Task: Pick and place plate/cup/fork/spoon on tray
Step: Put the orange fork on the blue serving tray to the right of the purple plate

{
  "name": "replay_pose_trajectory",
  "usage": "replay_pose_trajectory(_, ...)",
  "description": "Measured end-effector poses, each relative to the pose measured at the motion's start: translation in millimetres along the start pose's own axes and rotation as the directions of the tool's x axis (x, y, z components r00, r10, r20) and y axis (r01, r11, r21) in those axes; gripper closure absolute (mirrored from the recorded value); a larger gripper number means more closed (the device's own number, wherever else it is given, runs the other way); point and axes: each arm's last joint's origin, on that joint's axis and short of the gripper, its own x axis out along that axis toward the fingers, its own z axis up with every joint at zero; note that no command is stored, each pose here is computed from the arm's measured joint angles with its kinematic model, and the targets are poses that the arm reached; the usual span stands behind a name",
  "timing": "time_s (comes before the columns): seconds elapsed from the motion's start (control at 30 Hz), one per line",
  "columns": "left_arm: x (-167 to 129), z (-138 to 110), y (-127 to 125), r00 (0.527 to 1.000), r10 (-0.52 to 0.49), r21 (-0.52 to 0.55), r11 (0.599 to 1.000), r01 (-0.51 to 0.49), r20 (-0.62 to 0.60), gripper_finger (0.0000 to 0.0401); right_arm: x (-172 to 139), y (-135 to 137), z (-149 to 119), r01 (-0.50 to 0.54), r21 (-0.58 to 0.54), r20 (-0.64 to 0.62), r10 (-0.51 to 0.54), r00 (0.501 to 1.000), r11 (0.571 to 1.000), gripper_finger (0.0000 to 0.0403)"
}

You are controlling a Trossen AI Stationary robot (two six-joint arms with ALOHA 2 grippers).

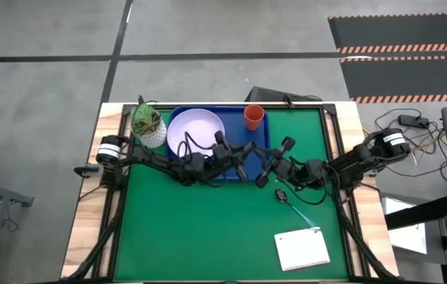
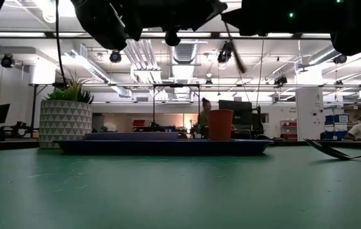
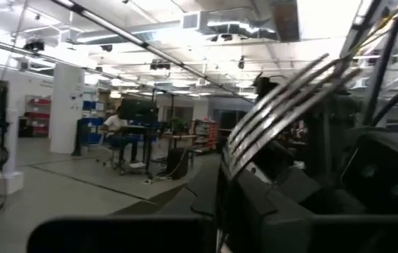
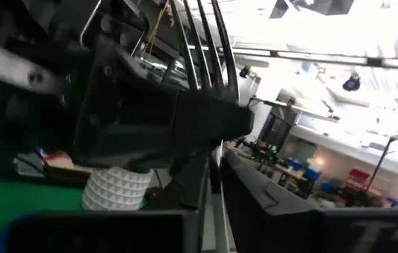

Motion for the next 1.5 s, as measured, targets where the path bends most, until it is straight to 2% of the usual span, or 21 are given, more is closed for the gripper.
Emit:
replay_pose_trajectory(0.2,0.6,10.3,1.7,0.998,0.02,0.031,0.999,-0.019,-0.051,0.0401,0.3,-0.2,8.4,0.001,0.076,0.021,-0.002,1.0,0.997,0.0301)
replay_pose_trajectory(0.37,-1.0,33.3,5.4,0.99,0.017,0.085,0.996,-0.005,-0.138,0.0401,3.3,-2.5,19.0,-0.004,0.179,0.019,0.0,1.0,0.984,0.0251)
replay_pose_trajectory(0.6,-10.1,61.5,18.2,0.955,0.023,0.133,0.991,0.018,-0.297,0.0401,10.2,-7.7,35.1,-0.079,0.232,-0.1,0.104,0.989,0.969,0.021)
replay_pose_trajectory(0.73,-16.4,62.9,30.5,0.931,0.046,0.124,0.992,-0.001,-0.361,0.0401,9.8,-16.6,47.2,-0.17,0.255,-0.184,0.22,0.958,0.952,0.0202)
replay_pose_trajectory(0.83,-18.7,62.4,35.9,0.925,-0.03,0.036,0.998,0.046,-0.379,0.0401,4.7,-26.4,57.5,-0.296,0.297,-0.227,0.368,0.902,0.908,0.0202)
replay_pose_trajectory(0.93,-18.5,63.7,35.6,0.901,-0.204,-0.094,0.979,0.181,-0.384,0.0401,-3.6,-34.8,61.4,-0.394,0.35,-0.252,0.49,0.835,0.85,0.0202)
replay_pose_trajectory(1.0,-18.0,61.7,33.2,0.885,-0.271,-0.137,0.962,0.237,-0.379,0.0401,-8.7,-38.1,62.2,-0.454,0.394,-0.224,0.563,0.796,0.799,0.0202)
replay_pose_trajectory(1.1,-18.3,60.4,27.4,0.882,-0.316,-0.161,0.948,0.275,-0.351,0.0401,-13.1,-38.5,62.8,-0.524,0.432,-0.155,0.633,0.759,0.734,0.0202)
replay_pose_trajectory(1.23,-16.9,65.5,20.3,0.857,-0.427,-0.24,0.899,0.367,-0.288,0.0401,-10.9,-35.6,60.7,-0.527,0.439,-0.125,0.63,0.766,0.728,0.0202)
replay_pose_trajectory(1.3,-17.4,65.7,19.3,0.85,-0.446,-0.26,0.888,0.38,-0.28,0.0401,-7.7,-33.0,58.8,-0.521,0.439,-0.123,0.623,0.772,0.732,0.0202)
replay_pose_trajectory(1.5,-16.1,66.9,20.5,0.863,-0.428,-0.358,0.876,0.323,-0.269,0.0401,8.7,-28.5,52.4,-0.47,0.468,-0.074,0.563,0.823,0.749,0.0202)
